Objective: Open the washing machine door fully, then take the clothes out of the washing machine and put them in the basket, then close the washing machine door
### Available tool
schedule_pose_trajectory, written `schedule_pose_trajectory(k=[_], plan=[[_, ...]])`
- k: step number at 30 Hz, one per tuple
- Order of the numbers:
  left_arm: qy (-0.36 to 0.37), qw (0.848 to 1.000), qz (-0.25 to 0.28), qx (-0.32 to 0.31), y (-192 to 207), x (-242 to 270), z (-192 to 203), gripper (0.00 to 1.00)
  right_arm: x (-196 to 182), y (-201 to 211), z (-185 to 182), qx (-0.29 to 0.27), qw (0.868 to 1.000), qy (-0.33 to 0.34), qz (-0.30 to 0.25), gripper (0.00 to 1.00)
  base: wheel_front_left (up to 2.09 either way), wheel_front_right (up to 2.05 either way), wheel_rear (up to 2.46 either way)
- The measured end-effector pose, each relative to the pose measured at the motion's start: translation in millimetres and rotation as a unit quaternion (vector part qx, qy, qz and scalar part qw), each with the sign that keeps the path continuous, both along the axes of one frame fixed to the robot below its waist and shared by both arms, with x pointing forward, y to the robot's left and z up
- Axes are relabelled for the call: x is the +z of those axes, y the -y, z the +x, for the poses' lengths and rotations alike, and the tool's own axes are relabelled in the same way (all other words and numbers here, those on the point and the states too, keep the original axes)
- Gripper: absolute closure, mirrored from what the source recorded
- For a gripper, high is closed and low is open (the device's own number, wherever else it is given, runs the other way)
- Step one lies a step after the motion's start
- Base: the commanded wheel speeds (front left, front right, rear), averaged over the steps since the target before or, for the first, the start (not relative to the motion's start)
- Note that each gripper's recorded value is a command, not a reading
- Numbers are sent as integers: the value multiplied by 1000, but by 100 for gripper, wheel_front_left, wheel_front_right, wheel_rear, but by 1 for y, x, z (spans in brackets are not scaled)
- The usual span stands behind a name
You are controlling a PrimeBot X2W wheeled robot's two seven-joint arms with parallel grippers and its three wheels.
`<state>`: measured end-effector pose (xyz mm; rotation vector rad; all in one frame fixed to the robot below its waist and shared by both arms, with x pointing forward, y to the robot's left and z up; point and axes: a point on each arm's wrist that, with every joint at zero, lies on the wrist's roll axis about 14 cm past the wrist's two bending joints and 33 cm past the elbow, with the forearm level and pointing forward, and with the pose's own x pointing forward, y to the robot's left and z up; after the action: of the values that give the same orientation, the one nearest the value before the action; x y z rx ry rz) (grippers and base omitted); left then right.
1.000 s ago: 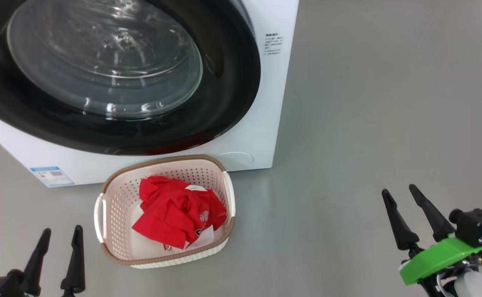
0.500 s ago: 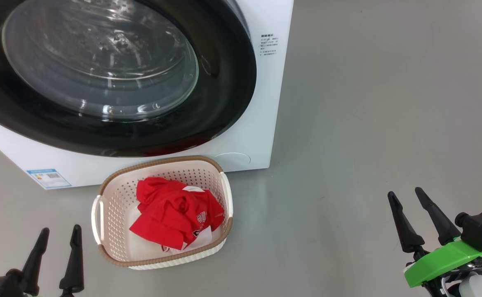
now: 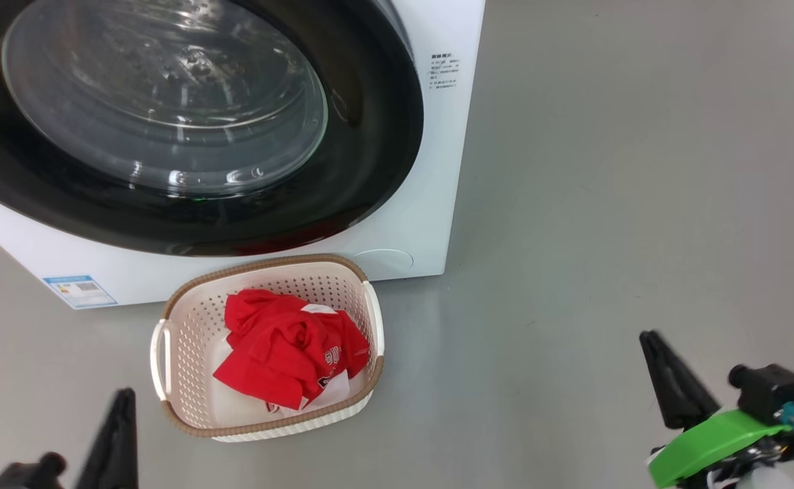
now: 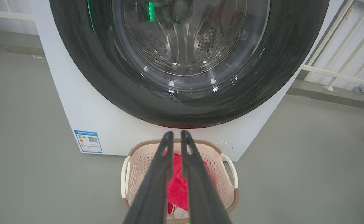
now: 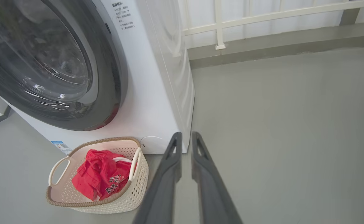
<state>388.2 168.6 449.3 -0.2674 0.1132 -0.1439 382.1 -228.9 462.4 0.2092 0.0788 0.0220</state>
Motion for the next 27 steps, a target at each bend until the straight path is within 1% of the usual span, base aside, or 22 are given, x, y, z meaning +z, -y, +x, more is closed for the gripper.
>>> schedule_pose_trajectory(k=[5,17,27], plan=[[-30,999,-22,-1,13,-16,-9,100,-21,-10,-9,-5,999,-31,25,100,0,0,0],[-43,996,-75,23,6,-16,-12,100,-17,-8,-7,-20,996,-32,78,100,0,0,0],[-54,990,-121,43,1,-15,-13,100,-14,-7,-5,-36,990,-30,132,100,0,0,0]])
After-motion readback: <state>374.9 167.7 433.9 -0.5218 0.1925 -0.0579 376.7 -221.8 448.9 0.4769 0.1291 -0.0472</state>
